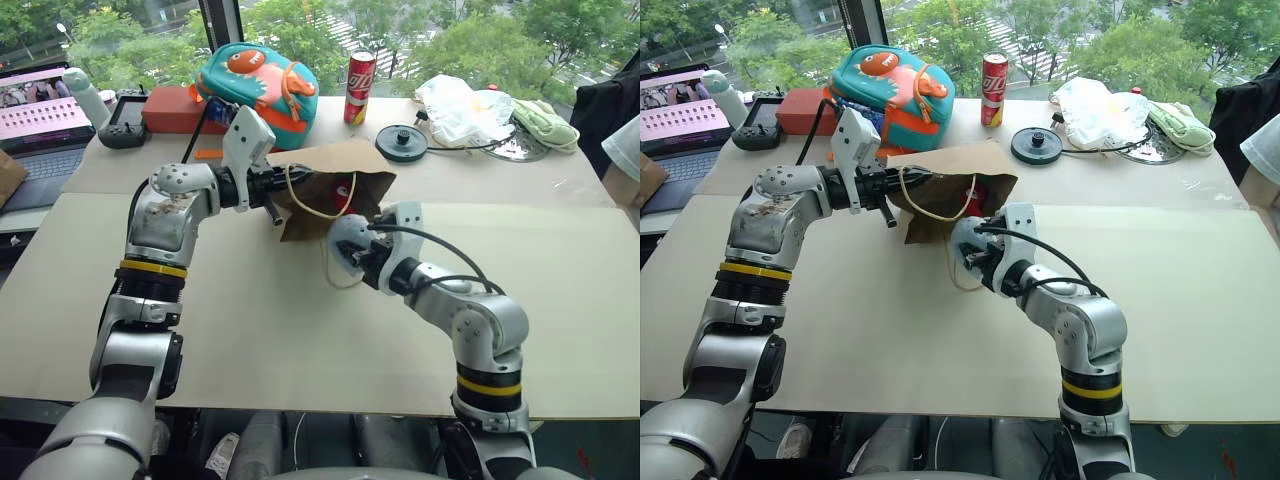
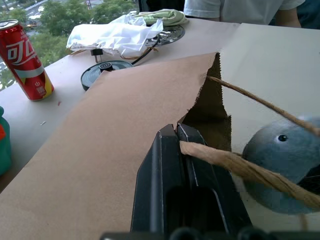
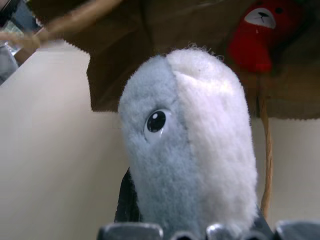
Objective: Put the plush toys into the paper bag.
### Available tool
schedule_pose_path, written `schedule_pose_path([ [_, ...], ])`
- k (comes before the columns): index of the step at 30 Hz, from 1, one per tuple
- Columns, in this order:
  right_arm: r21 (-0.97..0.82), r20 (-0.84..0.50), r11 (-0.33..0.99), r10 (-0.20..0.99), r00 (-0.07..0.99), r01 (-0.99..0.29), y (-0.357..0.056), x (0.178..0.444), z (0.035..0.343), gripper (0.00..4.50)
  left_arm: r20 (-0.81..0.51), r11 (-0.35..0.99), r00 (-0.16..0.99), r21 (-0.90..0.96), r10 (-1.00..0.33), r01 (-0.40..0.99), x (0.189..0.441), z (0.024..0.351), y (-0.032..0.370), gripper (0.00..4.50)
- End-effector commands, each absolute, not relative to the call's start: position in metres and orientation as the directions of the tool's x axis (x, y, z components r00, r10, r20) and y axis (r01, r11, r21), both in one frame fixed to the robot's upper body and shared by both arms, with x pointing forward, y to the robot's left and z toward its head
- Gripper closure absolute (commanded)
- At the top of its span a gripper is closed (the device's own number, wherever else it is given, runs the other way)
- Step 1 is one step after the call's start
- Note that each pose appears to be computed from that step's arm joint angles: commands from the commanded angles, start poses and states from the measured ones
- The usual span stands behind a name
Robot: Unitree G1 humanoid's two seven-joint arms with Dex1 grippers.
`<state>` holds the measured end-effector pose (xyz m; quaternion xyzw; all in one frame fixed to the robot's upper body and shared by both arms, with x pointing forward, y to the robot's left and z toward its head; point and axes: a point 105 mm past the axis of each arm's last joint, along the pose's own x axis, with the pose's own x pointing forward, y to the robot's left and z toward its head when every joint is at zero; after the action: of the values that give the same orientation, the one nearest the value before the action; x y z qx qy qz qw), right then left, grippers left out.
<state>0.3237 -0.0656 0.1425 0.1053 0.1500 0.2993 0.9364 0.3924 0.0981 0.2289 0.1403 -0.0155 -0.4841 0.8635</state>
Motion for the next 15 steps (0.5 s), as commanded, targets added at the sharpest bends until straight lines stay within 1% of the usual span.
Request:
schedule_pose_path([
  [1, 0.258, -0.129, 0.779, 0.614, 0.779, -0.571, -0.053, 0.328, 0.170, 4.06, -0.054, 0.483, 0.519, 0.295, -0.853, 0.824, 0.388, 0.252, 0.097, 4.50],
  [6, 0.261, -0.157, 0.819, 0.558, 0.815, -0.510, -0.041, 0.352, 0.168, 4.06, -0.053, 0.470, 0.502, 0.283, -0.863, 0.836, 0.386, 0.250, 0.091, 4.50],
  [15, 0.306, -0.134, 0.835, 0.513, 0.848, -0.457, -0.008, 0.394, 0.180, 4.06, -0.056, 0.431, 0.461, 0.269, -0.886, 0.861, 0.379, 0.248, 0.079, 4.50],
])
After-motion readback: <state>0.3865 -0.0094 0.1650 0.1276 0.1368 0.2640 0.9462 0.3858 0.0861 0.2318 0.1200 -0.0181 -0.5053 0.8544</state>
